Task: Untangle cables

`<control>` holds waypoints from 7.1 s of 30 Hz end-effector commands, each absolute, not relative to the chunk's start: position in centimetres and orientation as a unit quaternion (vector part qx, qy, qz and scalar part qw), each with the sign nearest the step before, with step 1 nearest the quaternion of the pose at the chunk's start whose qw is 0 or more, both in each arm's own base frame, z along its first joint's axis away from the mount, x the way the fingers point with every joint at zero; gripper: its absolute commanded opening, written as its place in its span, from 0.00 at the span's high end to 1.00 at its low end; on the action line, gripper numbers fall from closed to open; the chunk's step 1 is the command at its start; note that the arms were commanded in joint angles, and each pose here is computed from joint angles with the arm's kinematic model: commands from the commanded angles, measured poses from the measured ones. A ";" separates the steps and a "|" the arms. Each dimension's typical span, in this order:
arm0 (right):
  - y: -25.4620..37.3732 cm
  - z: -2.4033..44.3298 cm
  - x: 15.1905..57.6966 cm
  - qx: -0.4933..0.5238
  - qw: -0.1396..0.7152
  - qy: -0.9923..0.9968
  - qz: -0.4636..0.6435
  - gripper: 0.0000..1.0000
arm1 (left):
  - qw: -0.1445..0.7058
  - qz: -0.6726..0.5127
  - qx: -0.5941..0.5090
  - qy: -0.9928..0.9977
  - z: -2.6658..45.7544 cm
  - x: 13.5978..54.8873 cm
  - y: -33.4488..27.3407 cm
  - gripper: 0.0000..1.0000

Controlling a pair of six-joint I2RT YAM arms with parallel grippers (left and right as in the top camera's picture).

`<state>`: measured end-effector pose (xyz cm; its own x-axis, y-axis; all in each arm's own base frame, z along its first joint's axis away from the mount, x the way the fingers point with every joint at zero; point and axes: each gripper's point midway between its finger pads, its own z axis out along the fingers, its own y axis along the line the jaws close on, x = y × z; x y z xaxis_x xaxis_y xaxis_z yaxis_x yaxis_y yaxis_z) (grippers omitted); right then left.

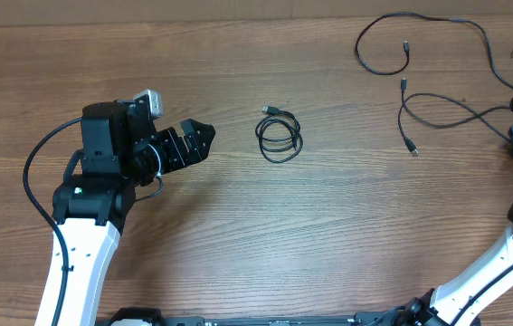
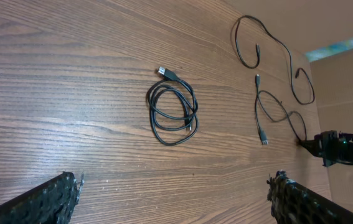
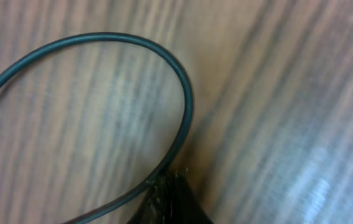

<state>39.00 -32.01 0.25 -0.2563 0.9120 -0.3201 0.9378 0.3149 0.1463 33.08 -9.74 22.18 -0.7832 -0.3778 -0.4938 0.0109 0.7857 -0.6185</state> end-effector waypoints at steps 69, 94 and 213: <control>16.8 15.5 43.1 -0.077 0.085 0.969 0.220 0.00 | 0.328 -0.243 -0.113 0.906 21.9 32.8 -7.6 0.00; 20.4 3.9 43.8 -0.078 0.033 0.981 0.177 0.62 | 0.325 -0.243 -0.114 0.907 21.8 32.7 -7.6 0.00; 19.1 -1.8 42.7 0.071 0.082 0.989 0.102 0.85 | 0.322 -0.236 -0.066 0.915 20.5 33.3 -14.2 0.00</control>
